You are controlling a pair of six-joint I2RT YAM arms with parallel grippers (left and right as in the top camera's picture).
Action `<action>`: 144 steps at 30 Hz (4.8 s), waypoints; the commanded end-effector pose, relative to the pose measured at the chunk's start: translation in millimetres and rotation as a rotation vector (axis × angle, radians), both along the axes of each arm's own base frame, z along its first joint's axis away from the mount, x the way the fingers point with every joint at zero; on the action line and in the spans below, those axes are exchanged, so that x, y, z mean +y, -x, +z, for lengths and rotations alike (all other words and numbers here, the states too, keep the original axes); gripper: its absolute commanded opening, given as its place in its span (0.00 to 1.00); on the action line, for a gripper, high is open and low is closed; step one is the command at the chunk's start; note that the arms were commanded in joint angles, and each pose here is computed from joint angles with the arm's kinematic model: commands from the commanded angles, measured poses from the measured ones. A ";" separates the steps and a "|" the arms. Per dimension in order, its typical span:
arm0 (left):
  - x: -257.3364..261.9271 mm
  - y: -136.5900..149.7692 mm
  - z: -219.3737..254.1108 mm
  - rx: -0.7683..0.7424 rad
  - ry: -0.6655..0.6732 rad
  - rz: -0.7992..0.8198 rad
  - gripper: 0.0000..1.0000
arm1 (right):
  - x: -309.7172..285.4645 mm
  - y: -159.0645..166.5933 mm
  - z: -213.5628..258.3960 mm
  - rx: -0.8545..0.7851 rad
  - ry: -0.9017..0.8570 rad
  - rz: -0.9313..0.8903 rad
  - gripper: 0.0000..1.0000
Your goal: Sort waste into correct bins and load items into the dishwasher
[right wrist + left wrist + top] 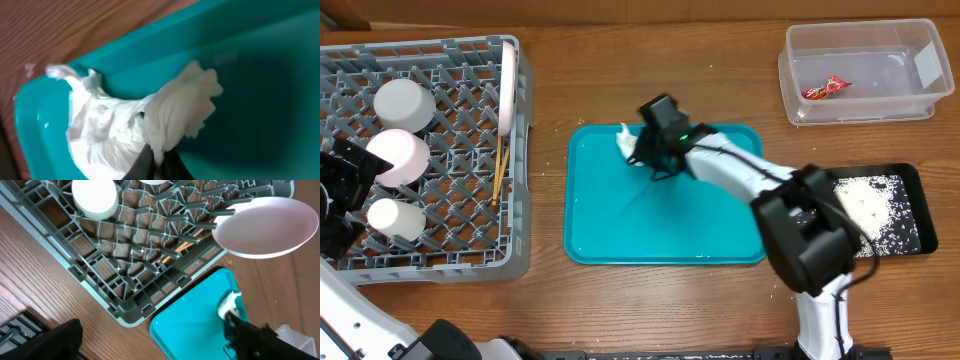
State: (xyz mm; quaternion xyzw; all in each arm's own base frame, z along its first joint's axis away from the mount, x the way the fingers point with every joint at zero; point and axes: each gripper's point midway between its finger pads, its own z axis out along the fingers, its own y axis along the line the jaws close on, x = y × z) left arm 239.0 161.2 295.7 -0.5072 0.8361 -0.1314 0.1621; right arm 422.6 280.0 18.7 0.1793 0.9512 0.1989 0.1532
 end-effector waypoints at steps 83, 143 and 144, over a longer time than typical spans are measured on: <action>-0.7 1.6 1.6 -0.001 0.001 0.017 1.00 | -317.2 270.8 284.0 -0.149 0.287 -0.474 1.00; -0.7 1.6 1.6 -0.001 0.001 0.017 1.00 | -264.7 176.7 151.3 -1.196 0.381 -0.060 1.00; -0.6 1.5 1.7 -0.001 0.001 0.017 1.00 | -264.6 176.7 151.3 -1.196 0.382 -0.059 1.00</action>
